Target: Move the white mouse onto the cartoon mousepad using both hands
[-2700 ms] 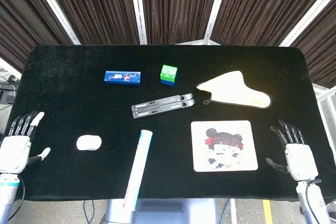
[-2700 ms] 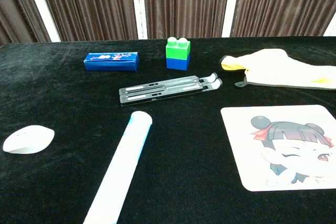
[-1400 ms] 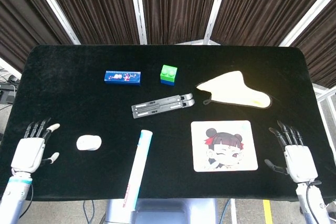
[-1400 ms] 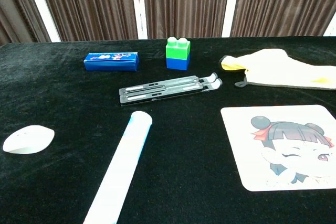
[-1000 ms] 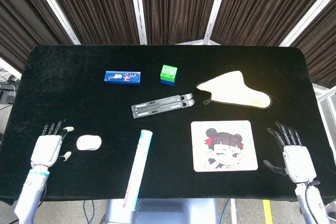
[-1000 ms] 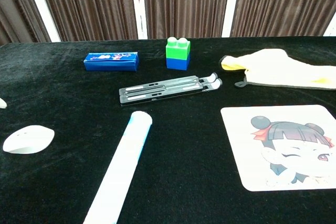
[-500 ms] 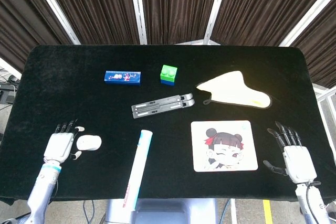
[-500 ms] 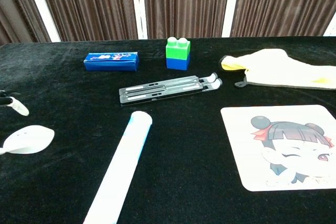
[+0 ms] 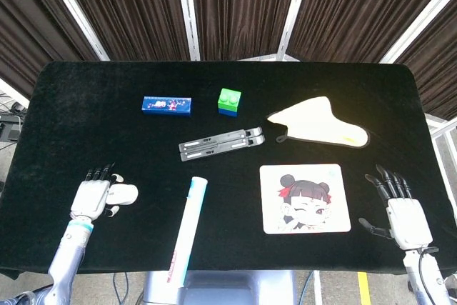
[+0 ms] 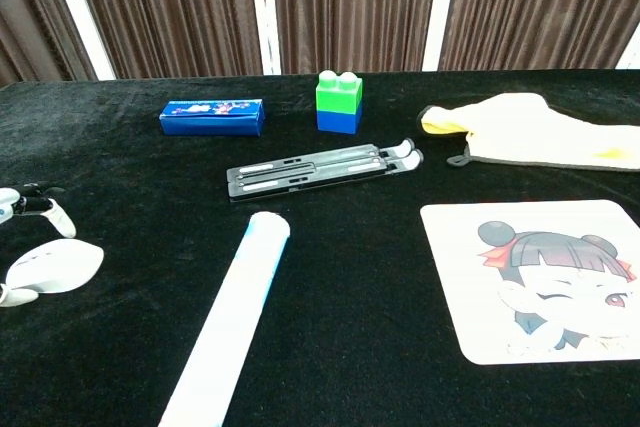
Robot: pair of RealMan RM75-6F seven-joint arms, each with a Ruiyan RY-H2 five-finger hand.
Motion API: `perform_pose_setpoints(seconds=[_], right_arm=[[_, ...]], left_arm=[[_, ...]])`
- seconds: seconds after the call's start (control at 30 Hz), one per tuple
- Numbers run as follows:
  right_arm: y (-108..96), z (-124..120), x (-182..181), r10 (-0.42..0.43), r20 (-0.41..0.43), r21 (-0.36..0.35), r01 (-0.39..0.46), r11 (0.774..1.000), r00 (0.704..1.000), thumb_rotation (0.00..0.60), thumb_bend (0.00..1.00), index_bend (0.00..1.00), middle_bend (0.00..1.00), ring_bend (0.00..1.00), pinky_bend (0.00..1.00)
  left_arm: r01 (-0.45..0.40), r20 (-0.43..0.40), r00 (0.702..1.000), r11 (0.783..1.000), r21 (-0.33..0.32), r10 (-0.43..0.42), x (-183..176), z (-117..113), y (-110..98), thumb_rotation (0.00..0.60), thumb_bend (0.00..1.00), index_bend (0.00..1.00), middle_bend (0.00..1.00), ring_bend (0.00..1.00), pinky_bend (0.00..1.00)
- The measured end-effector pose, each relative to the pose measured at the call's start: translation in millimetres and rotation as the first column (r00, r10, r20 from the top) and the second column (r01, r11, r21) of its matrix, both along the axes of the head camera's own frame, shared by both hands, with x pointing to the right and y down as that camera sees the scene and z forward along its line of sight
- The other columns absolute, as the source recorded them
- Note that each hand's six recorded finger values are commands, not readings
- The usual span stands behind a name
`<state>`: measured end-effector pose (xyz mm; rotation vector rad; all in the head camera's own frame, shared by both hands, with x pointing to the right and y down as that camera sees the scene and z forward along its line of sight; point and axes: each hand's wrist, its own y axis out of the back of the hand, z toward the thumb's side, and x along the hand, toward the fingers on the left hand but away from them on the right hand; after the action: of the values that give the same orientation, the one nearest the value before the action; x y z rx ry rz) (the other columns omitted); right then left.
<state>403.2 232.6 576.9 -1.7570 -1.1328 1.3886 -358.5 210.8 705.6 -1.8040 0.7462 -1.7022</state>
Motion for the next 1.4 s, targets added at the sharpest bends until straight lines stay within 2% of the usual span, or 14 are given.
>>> perform_pose_setpoints(seconds=[0.17,0.23,0.6,0.93,1.13,1.4], right_arm=[[-1,-1,0,-0.002,0.006,0.008,0.002,1.000,1.000,0.600,0.15,0.13,0.00,0.00,0.00],[-1,-1,0,-0.003,0.008,0.011,0.003,1.000,1.000,0.600,0.15,0.13,0.00,0.00,0.00],[-1,-3,0,-0.003,0.012,0.018,0.003,1.000,1.000,0.600,0.15,0.13,0.00,0.00,0.00],[-2,-1,2,0.002,0.007,0.012,-0.002,1.000,1.000,0.600,0.15,0.13,0.00,0.00,0.00],[-4,-2,5,0.018,0.010,0.011,-0.018,1.000,1.000,0.600,0.15,0.13,0.00,0.00,0.00],[-8,0,14,0.047,0.006,0.002,-0.047,0.999,0.999,0.600,0.16,0.13,0.00,0.00,0.00]], left_arm=[[-0.010,0.004,1.000,1.000,-0.003,0.010,5,3,0,0.600,0.35,0.38,0.00,0.00,0.00],[-0.010,0.006,1.000,1.000,0.002,0.010,6,3,-1,0.600,0.37,0.39,0.00,0.00,0.00],[-0.011,-0.023,1.000,1.000,0.026,0.011,14,-4,-5,0.600,0.38,0.42,0.00,0.00,0.00],[-0.076,-0.078,0.993,0.992,0.097,0.084,35,-30,-33,0.600,0.38,0.42,0.00,0.00,0.00],[-0.095,-0.109,0.988,0.989,0.114,0.107,56,-40,-53,0.600,0.38,0.42,0.00,0.00,0.00],[-0.098,-0.103,0.988,0.988,0.119,0.111,79,-43,-80,0.600,0.38,0.42,0.00,0.00,0.00]])
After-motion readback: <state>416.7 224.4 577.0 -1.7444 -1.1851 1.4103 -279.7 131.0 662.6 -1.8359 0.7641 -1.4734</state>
